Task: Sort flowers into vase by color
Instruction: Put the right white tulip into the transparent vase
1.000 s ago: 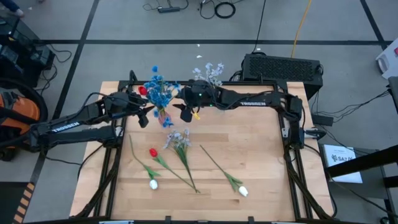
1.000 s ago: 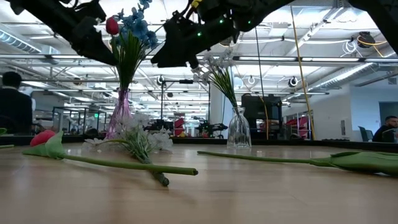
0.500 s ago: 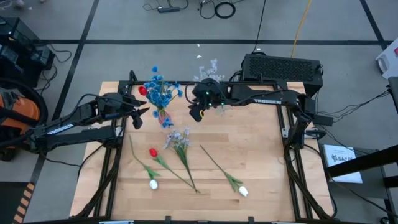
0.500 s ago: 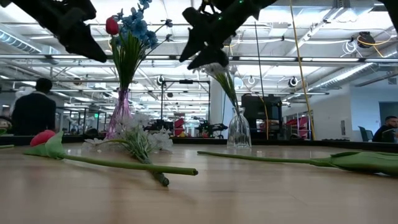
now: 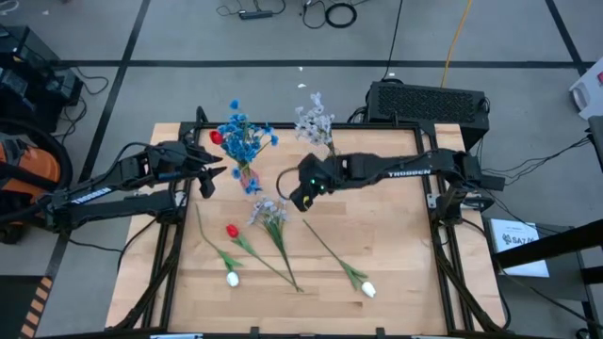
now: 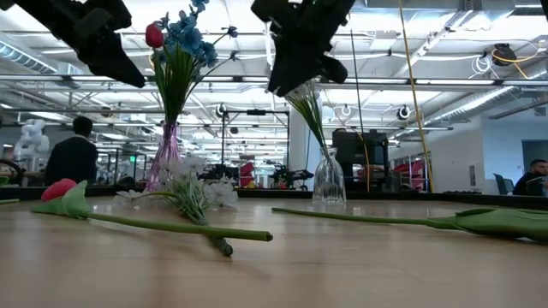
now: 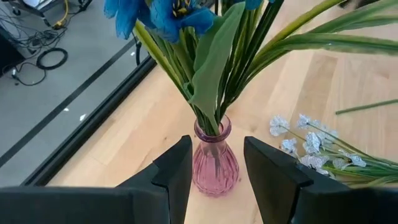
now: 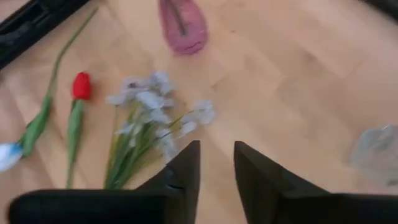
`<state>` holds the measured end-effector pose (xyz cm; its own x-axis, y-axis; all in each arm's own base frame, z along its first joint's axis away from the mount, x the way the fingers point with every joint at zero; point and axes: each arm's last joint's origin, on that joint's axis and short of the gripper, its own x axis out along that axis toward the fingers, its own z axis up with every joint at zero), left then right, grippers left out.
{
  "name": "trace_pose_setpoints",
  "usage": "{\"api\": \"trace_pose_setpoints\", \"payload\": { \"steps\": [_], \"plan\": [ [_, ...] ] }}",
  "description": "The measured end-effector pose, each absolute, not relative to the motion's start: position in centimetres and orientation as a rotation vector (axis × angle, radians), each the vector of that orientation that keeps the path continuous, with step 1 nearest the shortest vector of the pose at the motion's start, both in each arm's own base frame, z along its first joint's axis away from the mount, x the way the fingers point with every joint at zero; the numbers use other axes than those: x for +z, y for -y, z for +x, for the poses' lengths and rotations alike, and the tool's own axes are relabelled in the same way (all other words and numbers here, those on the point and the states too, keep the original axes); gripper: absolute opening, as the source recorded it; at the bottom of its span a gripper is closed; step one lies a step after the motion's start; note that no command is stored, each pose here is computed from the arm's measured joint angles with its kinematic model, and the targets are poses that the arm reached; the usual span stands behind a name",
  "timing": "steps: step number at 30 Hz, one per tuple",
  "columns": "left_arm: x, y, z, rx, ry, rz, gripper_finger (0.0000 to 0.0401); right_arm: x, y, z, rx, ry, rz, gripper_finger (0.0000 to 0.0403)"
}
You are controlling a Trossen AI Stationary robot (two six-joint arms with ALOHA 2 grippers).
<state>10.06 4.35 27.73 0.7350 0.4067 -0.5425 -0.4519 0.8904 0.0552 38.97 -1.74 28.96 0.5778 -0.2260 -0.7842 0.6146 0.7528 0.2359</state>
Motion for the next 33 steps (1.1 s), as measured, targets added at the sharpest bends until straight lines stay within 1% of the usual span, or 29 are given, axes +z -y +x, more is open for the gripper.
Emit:
{"api": "trace_pose_setpoints", "payload": {
  "steps": [5,7,12,17,19,22,25,28,33],
  "plan": [
    [27.7,-4.3,10.1,0.444,-0.575,-0.09,0.0152,29.0,-1.3,39.0,-0.484,-0.816,0.576,0.0015],
    [27.7,-4.2,10.1,0.428,-0.574,-0.092,0.0152,29.0,-2.5,39.0,-0.473,-0.807,0.606,0.0005],
    [27.7,-4.2,10.1,0.423,-0.575,-0.089,0.0152,29.0,-4.3,39.8,-0.457,-0.722,0.723,0.0021],
    [27.7,-4.2,10.1,0.423,-0.575,-0.089,0.0152,28.6,-5.1,40.4,-0.43,-0.71,0.738,0.0026],
    [27.7,-4.2,10.1,0.422,-0.575,-0.089,0.0152,28.2,-5.1,40.0,-0.481,-0.748,0.805,0.0024],
    [27.7,-4.2,10.1,0.422,-0.575,-0.089,0.0152,27.5,-5.2,38.9,-0.601,-0.846,0.965,0.0012],
    [27.7,-4.2,10.1,0.422,-0.575,-0.089,0.0152,27.0,-6.3,37.9,-0.676,-0.954,1.108,0.0003],
    [27.7,-4.2,10.1,0.422,-0.575,-0.089,0.0152,26.7,-8.3,37.0,-0.701,-1.064,1.206,0.0004],
    [27.7,-4.2,10.1,0.422,-0.575,-0.089,0.0152,26.7,-11.8,36.0,-0.683,-1.167,1.336,0.0007]
  ]
}}
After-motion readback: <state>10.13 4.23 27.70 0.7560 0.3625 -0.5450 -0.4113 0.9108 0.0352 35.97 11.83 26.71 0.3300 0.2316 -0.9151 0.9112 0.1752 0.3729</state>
